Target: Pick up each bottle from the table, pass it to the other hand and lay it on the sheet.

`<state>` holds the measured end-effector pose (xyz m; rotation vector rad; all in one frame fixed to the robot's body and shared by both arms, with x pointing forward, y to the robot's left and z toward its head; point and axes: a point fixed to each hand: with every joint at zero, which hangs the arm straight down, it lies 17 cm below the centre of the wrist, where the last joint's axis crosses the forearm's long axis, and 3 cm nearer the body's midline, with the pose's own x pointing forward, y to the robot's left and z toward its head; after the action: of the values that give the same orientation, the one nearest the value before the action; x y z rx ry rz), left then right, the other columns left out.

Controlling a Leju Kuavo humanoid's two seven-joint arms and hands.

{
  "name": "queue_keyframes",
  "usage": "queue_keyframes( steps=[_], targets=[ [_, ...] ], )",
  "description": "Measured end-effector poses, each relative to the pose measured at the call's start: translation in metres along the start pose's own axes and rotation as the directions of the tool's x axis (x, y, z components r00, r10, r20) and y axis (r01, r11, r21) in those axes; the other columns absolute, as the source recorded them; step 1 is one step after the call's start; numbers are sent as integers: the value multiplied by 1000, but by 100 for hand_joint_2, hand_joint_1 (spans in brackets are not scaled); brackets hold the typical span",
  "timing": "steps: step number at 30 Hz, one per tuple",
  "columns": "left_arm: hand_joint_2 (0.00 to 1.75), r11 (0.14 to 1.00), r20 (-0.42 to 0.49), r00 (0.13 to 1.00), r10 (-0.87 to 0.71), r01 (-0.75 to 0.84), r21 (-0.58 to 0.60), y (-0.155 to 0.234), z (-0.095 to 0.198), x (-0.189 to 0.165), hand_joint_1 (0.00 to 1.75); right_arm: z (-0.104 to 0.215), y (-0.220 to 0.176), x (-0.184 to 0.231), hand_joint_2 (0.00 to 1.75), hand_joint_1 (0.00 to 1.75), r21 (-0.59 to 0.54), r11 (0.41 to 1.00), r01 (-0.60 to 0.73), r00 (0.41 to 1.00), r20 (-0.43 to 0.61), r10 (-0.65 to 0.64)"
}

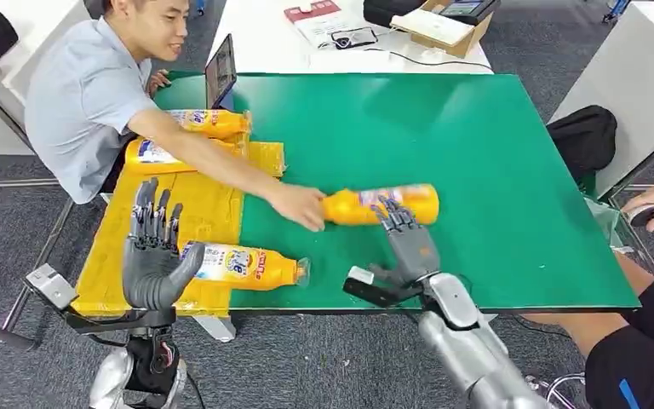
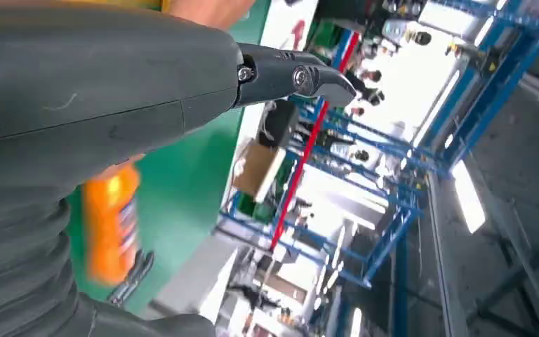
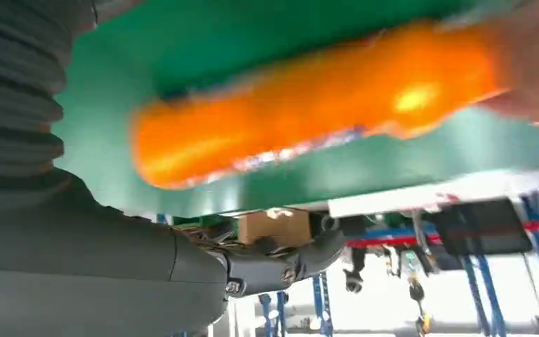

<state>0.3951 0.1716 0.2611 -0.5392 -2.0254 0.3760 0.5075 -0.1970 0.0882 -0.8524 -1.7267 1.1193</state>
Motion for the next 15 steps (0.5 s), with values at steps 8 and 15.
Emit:
queue_keyframes(
  steps=[8,15],
  targets=[
    [175,999,3,1000,-21,21,36,8,-3,1,0,-10,11,-25,175,0,69,997,-42,998,-51,46],
    [175,998,10,999,-40,40,40,9,-9,3,0,-8,36,-22,175,0,141,990,17,996,-87,-5]
  ],
)
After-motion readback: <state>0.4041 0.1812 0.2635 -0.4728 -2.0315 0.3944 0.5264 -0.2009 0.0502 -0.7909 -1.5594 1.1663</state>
